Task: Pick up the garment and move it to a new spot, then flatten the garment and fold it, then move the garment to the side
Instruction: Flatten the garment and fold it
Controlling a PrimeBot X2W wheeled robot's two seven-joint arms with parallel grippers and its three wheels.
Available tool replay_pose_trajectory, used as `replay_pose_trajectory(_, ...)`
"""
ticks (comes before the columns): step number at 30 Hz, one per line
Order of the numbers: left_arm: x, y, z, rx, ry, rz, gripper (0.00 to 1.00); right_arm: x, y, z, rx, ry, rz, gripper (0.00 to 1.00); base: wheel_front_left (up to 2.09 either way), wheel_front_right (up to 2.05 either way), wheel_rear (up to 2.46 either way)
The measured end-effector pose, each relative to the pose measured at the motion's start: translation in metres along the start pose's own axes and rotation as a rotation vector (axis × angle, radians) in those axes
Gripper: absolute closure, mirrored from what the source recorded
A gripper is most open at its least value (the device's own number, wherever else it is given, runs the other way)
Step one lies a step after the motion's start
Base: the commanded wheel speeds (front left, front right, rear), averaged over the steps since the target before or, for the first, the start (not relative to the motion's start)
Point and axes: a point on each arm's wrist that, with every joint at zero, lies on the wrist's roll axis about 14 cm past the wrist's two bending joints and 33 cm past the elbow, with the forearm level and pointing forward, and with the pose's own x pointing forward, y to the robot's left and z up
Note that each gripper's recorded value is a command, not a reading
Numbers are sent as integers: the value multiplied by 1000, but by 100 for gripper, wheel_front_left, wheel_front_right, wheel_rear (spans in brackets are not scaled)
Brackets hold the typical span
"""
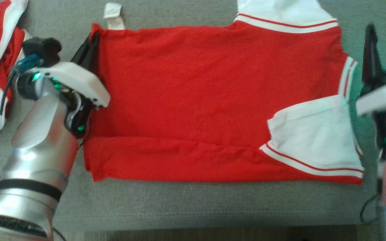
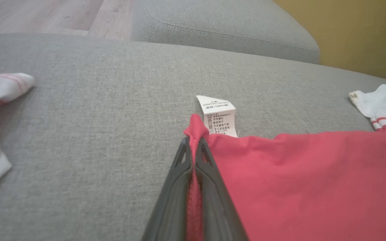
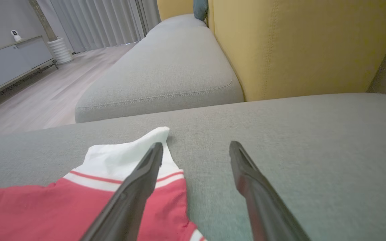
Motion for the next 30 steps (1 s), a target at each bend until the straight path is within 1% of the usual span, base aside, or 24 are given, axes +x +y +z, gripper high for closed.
replay_pose_trajectory(7,9,-5,11,6,-50,-32,100,75,25,-3,-29,92,94,0,0,0,0)
replay_pose_trajectory(11,9,0,11,11,-54,-33,100,106,39,-17,-47,185,133,0,0,0,0)
replay_pose_trajectory(17,6,7,7,7,-52,-20,100,127,41,-48,-67,361,131,0,0,0,0)
replay_pose_trajectory(23,5,9,6,8,-52,-16,100,132,48,-62,-88,469,144,0,0,0,0)
replay_pose_trajectory(24,5,9,6,8,-51,-15,100,133,48,-62,-86,482,146,40,0,0,0)
replay_pose_trajectory(25,5,10,5,6,-51,-15,100,134,47,-61,-90,486,145,100,0,0,0)
replay_pose_trajectory(28,5,9,6,0,-54,-14,100,136,46,-55,-94,471,149,100,0,0,0)
replay_pose_trajectory(30,5,8,10,-1,-65,-16,100,138,49,-44,-86,423,158,100,0,0,0)
